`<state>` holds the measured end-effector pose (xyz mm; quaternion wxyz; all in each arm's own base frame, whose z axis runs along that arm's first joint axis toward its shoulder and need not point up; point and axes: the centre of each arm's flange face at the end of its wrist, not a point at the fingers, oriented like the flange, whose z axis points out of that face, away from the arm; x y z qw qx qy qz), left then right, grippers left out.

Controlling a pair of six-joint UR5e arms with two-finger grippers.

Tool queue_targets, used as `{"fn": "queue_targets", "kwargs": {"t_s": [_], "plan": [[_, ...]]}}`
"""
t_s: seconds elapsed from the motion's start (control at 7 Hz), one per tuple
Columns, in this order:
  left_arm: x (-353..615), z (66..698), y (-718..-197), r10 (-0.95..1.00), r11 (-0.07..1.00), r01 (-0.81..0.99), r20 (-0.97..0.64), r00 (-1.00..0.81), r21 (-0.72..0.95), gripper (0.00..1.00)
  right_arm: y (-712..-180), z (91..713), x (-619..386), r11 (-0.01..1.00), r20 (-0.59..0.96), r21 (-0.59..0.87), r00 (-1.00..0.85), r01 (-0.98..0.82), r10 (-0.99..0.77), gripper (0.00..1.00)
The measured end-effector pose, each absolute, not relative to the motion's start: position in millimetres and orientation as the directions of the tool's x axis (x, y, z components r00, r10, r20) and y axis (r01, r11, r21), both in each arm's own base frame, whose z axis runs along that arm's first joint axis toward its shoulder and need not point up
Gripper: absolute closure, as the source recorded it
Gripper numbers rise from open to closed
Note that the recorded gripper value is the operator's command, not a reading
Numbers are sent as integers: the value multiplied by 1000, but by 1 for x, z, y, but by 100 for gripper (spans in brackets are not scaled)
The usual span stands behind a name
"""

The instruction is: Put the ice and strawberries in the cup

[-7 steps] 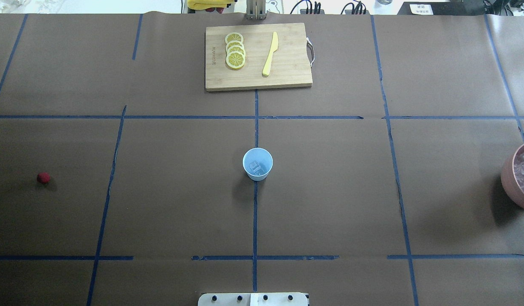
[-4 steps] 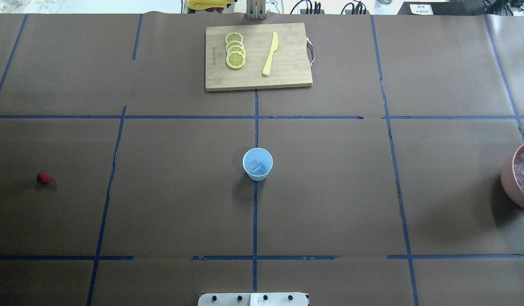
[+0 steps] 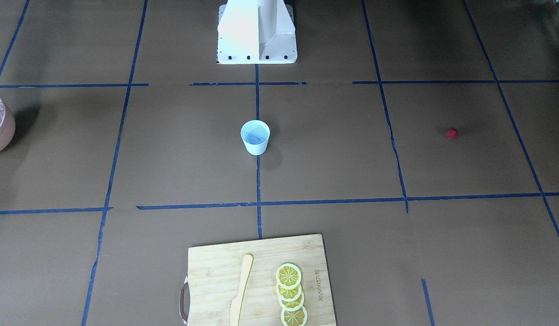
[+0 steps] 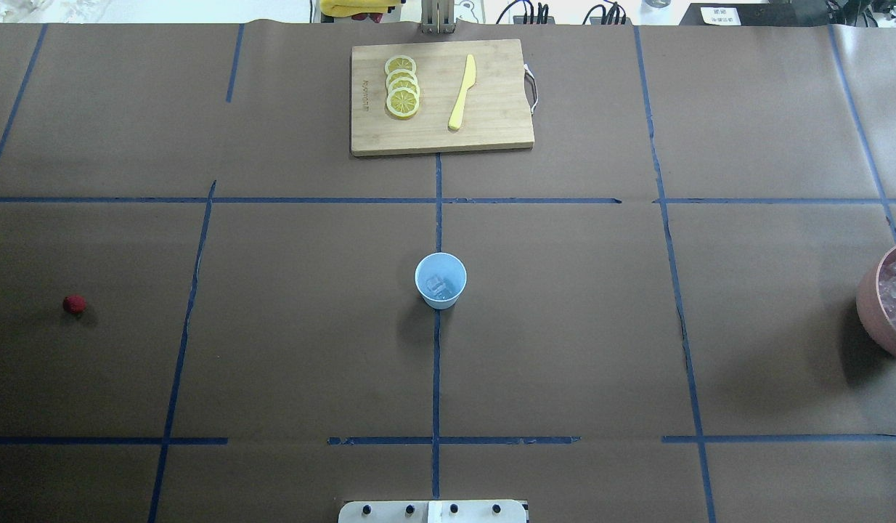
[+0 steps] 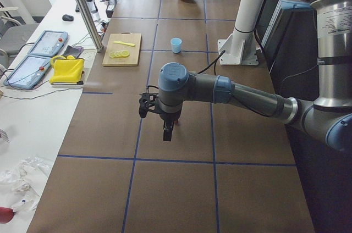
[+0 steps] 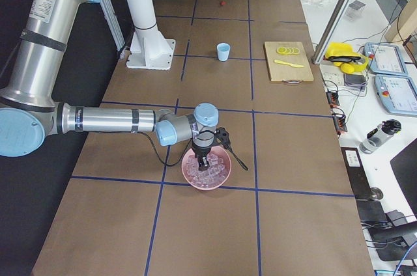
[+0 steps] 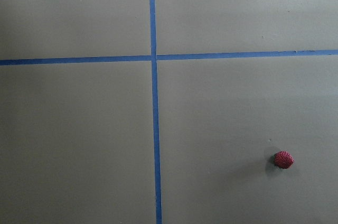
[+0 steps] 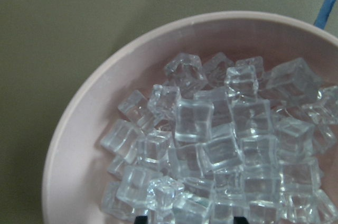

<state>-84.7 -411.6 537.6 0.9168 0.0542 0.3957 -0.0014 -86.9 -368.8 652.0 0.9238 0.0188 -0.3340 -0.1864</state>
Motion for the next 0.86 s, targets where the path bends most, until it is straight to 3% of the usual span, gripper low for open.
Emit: {"fn": "queue_targets", "kwargs": {"t_s": [0.29, 0.57, 0.86], "plan": [[-85, 537, -411, 41, 994, 45, -726, 686, 99, 0, -369, 653, -87, 930, 610, 157, 708, 333, -356, 42], [-85, 537, -411, 40, 994, 45, -727, 686, 98, 0, -368, 654, -87, 930, 610, 155, 708, 333, -355, 57], [-85, 537, -411, 40, 994, 46, -727, 686, 98, 0, -369, 653, -87, 930, 611, 156, 707, 333, -356, 59]]}}
